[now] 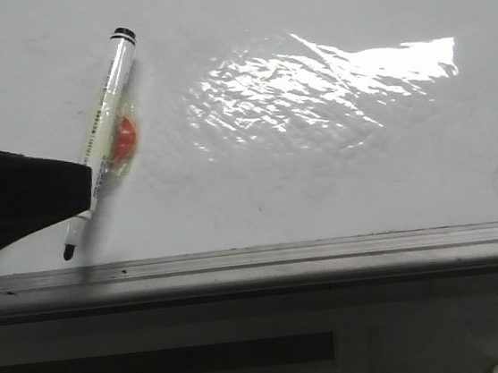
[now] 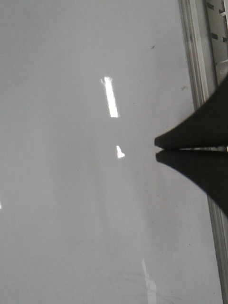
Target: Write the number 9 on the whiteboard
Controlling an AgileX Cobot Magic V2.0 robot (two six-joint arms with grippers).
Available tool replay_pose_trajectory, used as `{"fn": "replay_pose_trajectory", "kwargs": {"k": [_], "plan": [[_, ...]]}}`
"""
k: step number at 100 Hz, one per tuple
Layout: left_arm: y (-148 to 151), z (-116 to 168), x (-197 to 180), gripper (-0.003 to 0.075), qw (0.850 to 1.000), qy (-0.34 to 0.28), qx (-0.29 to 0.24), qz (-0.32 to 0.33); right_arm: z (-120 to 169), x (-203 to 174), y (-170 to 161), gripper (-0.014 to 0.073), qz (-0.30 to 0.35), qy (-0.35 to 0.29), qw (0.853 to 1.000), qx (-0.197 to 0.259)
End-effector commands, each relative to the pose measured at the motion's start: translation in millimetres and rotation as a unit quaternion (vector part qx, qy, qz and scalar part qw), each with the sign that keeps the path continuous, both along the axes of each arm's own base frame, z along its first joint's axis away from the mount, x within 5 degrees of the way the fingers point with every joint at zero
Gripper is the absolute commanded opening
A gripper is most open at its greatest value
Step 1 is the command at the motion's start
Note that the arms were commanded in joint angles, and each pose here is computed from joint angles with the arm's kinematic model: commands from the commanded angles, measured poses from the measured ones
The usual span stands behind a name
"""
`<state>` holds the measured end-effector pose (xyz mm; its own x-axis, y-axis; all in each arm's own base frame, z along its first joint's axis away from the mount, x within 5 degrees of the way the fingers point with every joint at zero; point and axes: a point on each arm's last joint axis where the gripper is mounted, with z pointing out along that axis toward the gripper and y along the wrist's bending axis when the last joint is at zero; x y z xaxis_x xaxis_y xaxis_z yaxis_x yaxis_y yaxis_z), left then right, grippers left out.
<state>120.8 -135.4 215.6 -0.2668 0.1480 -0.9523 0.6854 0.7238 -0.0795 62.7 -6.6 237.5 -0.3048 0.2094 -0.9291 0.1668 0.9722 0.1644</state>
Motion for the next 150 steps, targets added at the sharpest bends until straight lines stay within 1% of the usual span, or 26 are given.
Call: {"fn": "replay_pose_trajectory", "kwargs": {"k": [1,30,37,49,56,60,67,81,82,94,99,103,113,121,137,144,150], "plan": [[-8.3,16.8,7.3,0.0441,0.998,-0.037,-0.041,0.007,16.6,3.5,-0.7,-0.0061,0.001,-0.043,0.999,-0.011],[-20.2,5.5,17.1,0.0438,1.000,-0.020,-0.016,0.009,16.6,3.6,0.8,-0.0061,0.012,-0.043,0.999,-0.010],[-21.5,1.9,18.1,0.0438,1.000,-0.014,-0.010,0.008,18.7,4.2,1.2,-0.0061,0.015,-0.055,0.998,-0.011],[-22.4,-0.7,18.8,0.0428,1.000,-0.011,-0.005,0.008,20.3,4.7,4.4,-0.0061,0.039,-0.064,0.997,-0.011],[-22.4,-0.7,18.8,0.0382,1.000,-0.011,-0.005,0.008,18.6,4.1,7.7,-0.0061,0.063,-0.052,0.997,-0.008],[-22.4,-0.5,18.9,0.0342,1.000,-0.012,-0.005,0.008,16.3,3.5,9.4,-0.0061,0.076,-0.040,0.996,-0.007],[-22.1,-0.5,19.2,0.0269,1.000,-0.013,-0.004,0.009,16.7,3.2,12.1,-0.0061,0.096,-0.039,0.995,-0.006],[-22.1,-0.5,19.2,0.0119,1.000,-0.013,-0.004,0.009,22.3,0.8,16.1,-0.0061,0.129,-0.024,0.991,-0.007],[-22.1,-0.5,19.2,0.0119,1.000,-0.013,-0.004,0.009,22.6,0.7,16.3,-0.0061,0.131,-0.024,0.991,-0.007],[-22.2,0.6,19.6,0.0011,1.000,-0.018,-0.007,0.010,29.2,1.1,19.6,-0.0061,0.156,-0.018,0.988,-0.009],[-22.2,0.7,19.6,-0.0022,1.000,-0.019,-0.008,0.010,32.7,2.6,21.4,-0.0061,0.171,-0.019,0.985,-0.021],[-22.2,1.2,19.8,-0.0020,1.000,-0.021,-0.010,0.011,35.8,4.2,23.2,-0.0061,0.183,-0.018,0.983,-0.027],[-22.5,2.4,19.9,-0.0020,1.000,-0.028,-0.012,0.009,43.9,9.9,28.8,-0.0061,0.221,-0.015,0.973,-0.059],[-23.0,5.3,19.7,-0.0020,0.999,-0.043,-0.017,0.004,52.0,15.7,33.8,-0.0061,0.240,-0.019,0.969,-0.058],[-26.5,14.4,12.8,-0.0020,0.993,-0.106,-0.002,-0.051,70.1,30.8,49.0,-0.0061,0.289,-0.037,0.954,-0.069],[-28.3,18.1,7.8,-0.0020,0.986,-0.140,0.013,-0.086,77.5,37.9,57.9,-0.0061,0.314,-0.036,0.946,-0.077],[-30.7,20.1,3.3,-0.0020,0.977,-0.172,0.028,-0.120,84.1,43.2,66.8,-0.0061,0.338,-0.036,0.937,-0.083]]}}
